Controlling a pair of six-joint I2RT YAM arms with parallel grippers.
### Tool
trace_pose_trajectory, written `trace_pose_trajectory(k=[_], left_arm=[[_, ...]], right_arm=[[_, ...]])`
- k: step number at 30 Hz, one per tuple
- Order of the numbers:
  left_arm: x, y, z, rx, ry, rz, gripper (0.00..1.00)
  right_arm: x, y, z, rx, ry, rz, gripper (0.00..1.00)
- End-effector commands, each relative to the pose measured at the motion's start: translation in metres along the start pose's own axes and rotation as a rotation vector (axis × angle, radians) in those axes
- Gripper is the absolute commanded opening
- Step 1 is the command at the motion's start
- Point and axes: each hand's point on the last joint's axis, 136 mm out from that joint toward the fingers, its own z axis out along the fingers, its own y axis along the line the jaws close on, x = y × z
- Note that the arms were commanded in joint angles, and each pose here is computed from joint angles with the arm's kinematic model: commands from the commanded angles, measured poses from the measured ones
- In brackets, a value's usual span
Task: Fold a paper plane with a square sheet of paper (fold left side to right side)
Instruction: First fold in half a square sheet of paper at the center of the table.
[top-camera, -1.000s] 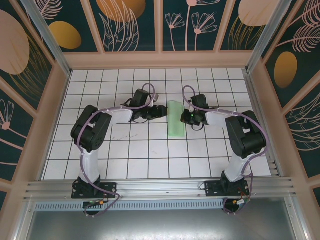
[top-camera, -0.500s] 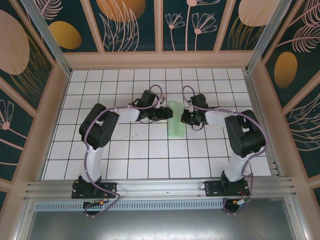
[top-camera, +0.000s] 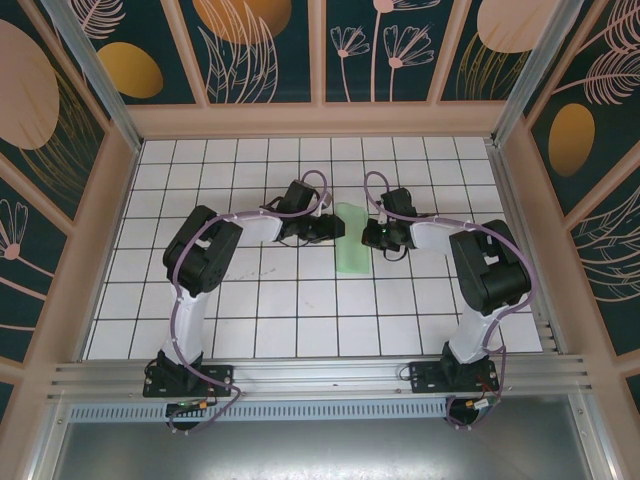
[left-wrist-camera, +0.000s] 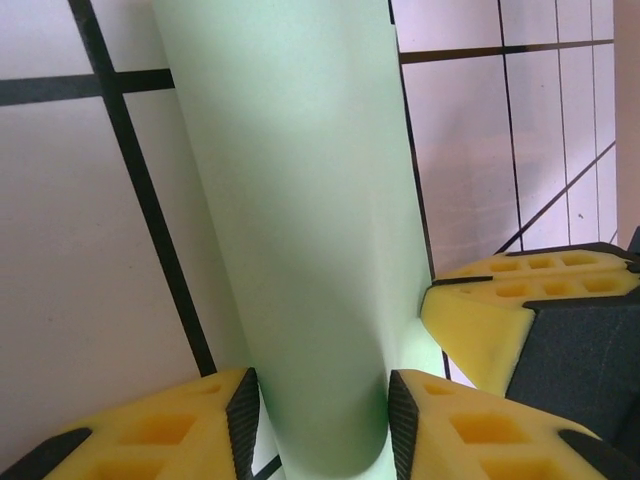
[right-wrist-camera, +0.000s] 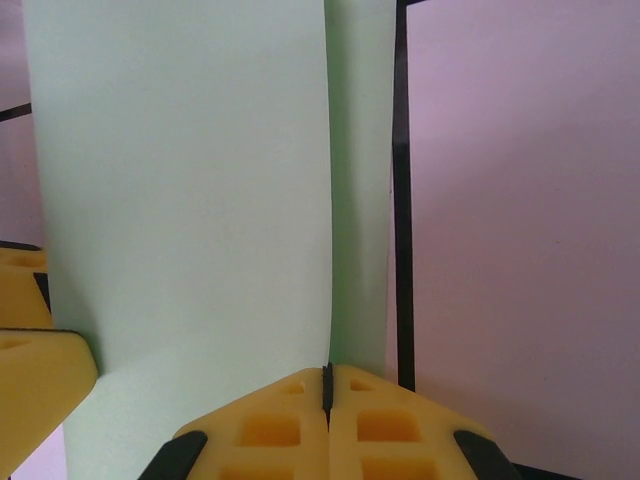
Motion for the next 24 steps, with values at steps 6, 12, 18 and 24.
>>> trace_pose_trajectory(k=[6,12,18,24], left_arm=[[0.014,0.028,0.015,-0.115,0.048,-0.016,0.38],[0.018,0.037,0.019,-0.158,0.061,-0.018,0.38],[0.020,0.045,0.022,-0.201,0.065,-0.020,0.37],[0.023,0.054,0.024,-0.261,0.079,-0.002,0.36]], right_arm=[[-0.006,0.006,-0.003,-0.003,-0.006,-0.021,0.08],[-0.019,0.016,-0.018,-0.028,-0.067,-0.029,0.25],[-0.040,0.014,-0.055,0.016,-0.195,-0.036,0.40],[-0.047,-0.006,-0.091,0.081,-0.307,-0.010,0.45]])
